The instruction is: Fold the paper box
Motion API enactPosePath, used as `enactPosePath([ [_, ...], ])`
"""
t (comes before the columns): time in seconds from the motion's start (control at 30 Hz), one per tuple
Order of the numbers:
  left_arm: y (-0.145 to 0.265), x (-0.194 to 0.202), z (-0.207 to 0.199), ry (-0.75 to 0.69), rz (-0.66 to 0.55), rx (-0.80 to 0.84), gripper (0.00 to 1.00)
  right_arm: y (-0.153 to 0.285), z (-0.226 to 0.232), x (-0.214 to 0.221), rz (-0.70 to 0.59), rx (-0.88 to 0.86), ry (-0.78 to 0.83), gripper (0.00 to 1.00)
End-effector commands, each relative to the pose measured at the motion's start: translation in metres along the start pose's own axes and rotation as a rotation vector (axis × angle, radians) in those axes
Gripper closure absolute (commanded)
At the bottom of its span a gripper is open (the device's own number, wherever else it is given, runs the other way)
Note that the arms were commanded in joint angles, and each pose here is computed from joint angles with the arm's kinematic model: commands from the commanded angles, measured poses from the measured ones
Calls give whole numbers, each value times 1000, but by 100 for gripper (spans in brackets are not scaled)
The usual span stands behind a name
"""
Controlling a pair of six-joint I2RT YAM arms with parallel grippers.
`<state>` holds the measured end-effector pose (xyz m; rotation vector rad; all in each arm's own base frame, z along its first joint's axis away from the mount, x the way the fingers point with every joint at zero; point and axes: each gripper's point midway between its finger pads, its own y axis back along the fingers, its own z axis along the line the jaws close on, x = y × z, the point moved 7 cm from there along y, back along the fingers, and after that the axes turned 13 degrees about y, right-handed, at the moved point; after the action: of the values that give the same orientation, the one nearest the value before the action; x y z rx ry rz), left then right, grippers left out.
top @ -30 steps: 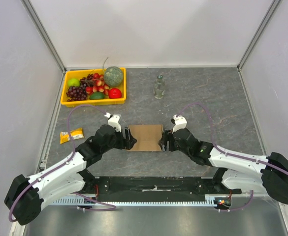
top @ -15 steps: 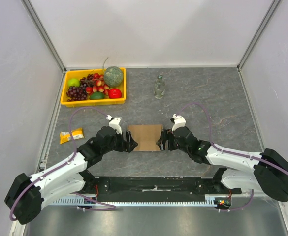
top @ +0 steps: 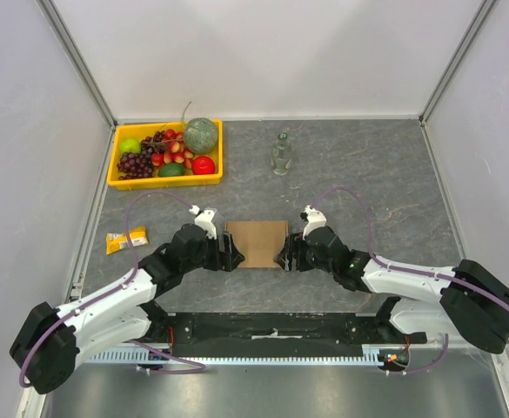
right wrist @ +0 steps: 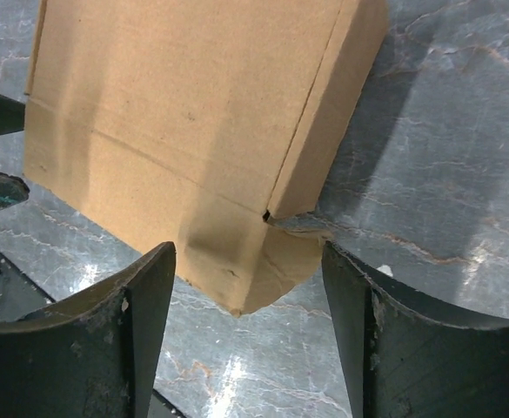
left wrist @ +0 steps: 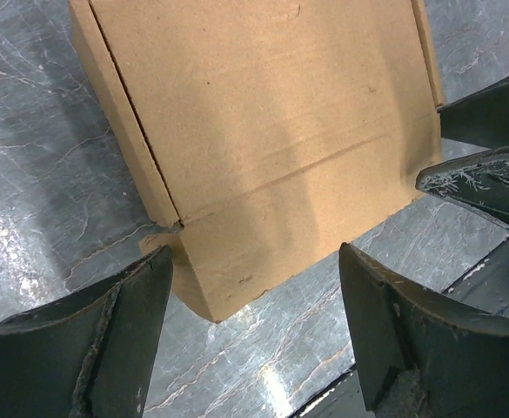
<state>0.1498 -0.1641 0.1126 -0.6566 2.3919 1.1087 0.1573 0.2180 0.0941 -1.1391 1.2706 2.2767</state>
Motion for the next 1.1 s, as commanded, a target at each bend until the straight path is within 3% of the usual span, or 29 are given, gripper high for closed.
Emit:
enactPosePath([
  [0.0, -2, -1, -8, 28, -8, 61, 17, -2, 8, -3, -24, -70, -47, 26],
  [0.43, -3, 1, -13, 27, 17, 96, 20, -1, 15, -7, -24, -112, -62, 37],
  [1.07, -10, 11, 0, 11, 22, 71, 23, -5, 1, -2, -5, -11, 7, 39],
])
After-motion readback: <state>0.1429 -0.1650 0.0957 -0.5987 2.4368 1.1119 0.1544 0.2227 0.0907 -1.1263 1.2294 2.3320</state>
